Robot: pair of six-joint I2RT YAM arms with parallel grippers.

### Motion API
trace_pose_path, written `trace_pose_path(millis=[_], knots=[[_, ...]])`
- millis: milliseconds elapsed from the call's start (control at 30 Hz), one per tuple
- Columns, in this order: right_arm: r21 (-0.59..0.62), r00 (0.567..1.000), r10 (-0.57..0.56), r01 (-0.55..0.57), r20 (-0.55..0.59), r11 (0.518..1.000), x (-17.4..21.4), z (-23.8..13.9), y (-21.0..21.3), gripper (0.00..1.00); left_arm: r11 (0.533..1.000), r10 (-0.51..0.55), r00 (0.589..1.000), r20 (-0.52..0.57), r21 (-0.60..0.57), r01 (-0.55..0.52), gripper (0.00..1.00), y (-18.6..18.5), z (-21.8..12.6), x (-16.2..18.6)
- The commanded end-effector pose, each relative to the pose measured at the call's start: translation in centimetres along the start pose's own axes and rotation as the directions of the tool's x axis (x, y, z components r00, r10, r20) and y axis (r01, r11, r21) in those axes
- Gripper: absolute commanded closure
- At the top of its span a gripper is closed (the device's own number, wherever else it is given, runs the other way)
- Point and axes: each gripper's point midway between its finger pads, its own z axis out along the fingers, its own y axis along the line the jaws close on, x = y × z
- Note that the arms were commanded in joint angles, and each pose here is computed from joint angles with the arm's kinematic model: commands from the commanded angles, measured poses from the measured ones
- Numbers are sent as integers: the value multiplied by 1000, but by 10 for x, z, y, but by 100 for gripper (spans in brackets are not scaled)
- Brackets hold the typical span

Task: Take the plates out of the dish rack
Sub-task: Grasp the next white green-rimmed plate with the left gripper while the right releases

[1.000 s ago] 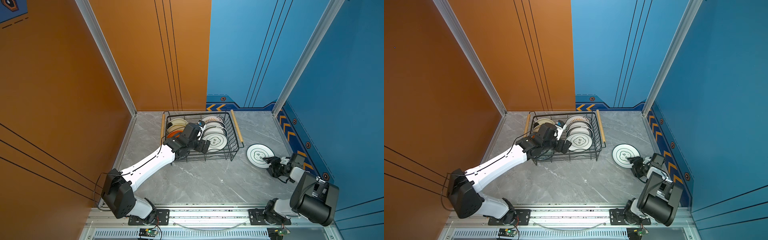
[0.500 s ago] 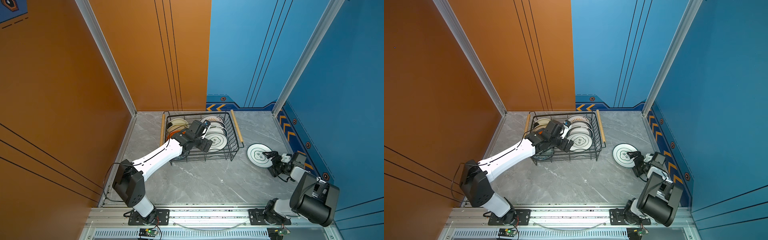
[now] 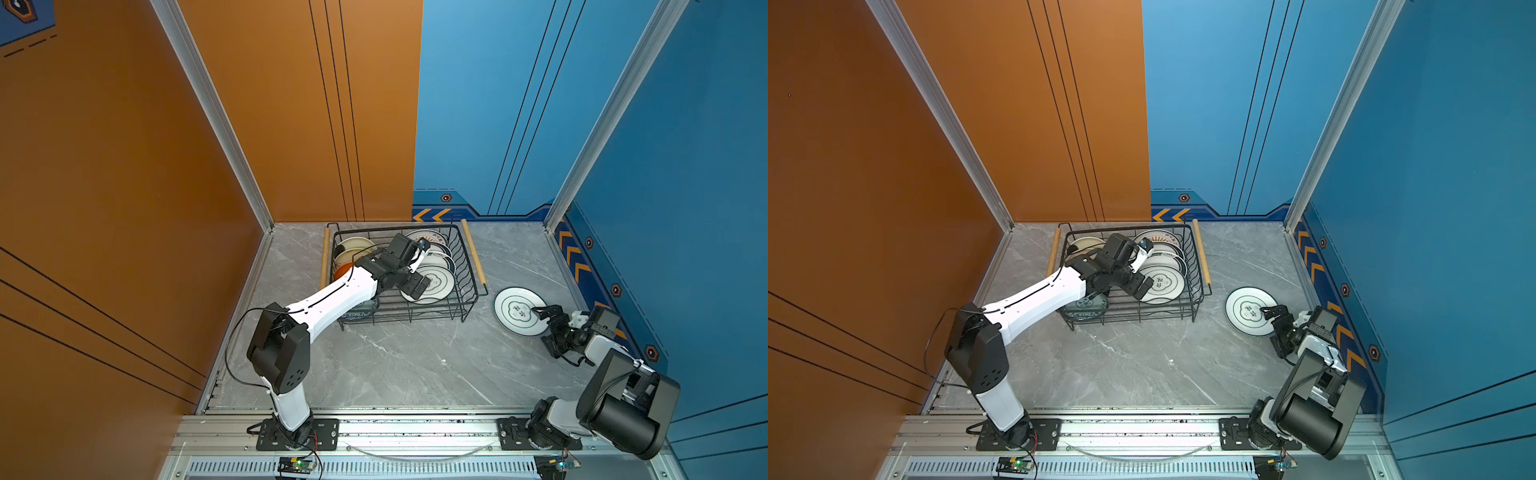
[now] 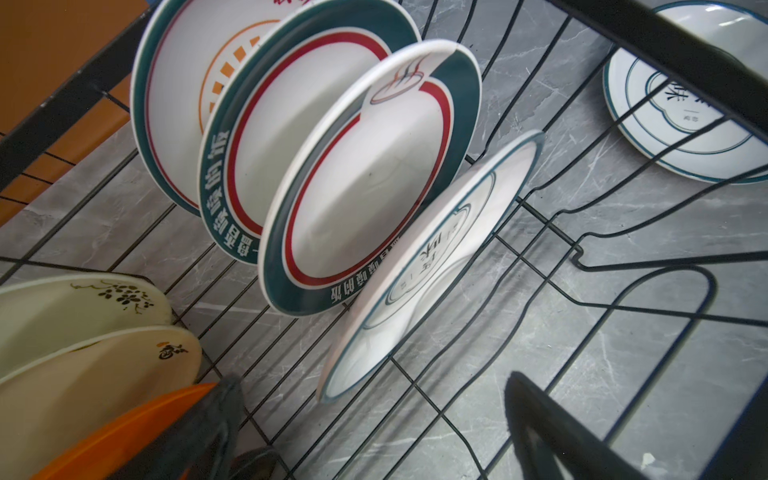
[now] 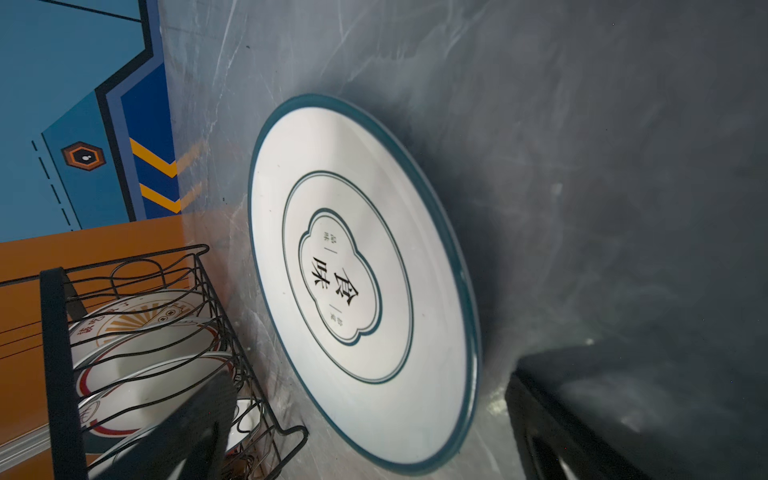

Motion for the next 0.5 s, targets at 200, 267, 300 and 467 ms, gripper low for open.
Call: trace_pose_path(millis=[200, 267, 300, 467], knots=[[51, 997, -64, 61, 47, 997, -9, -26, 16, 0, 997, 42, 999, -24, 59, -41, 3, -5, 7, -2], [43, 995, -77, 75, 55, 996, -10, -30, 22, 0, 997, 43, 999, -28, 70, -41, 3, -6, 10, -2], [38, 995, -81, 79, 59, 996, -10, -31, 24, 0, 996, 46, 999, -27, 75, -44, 3, -7, 11, -2], [23, 992, -104, 103, 68, 994, -11, -37, 36, 0, 995, 59, 998, -35, 88, -55, 4, -8, 16, -3]])
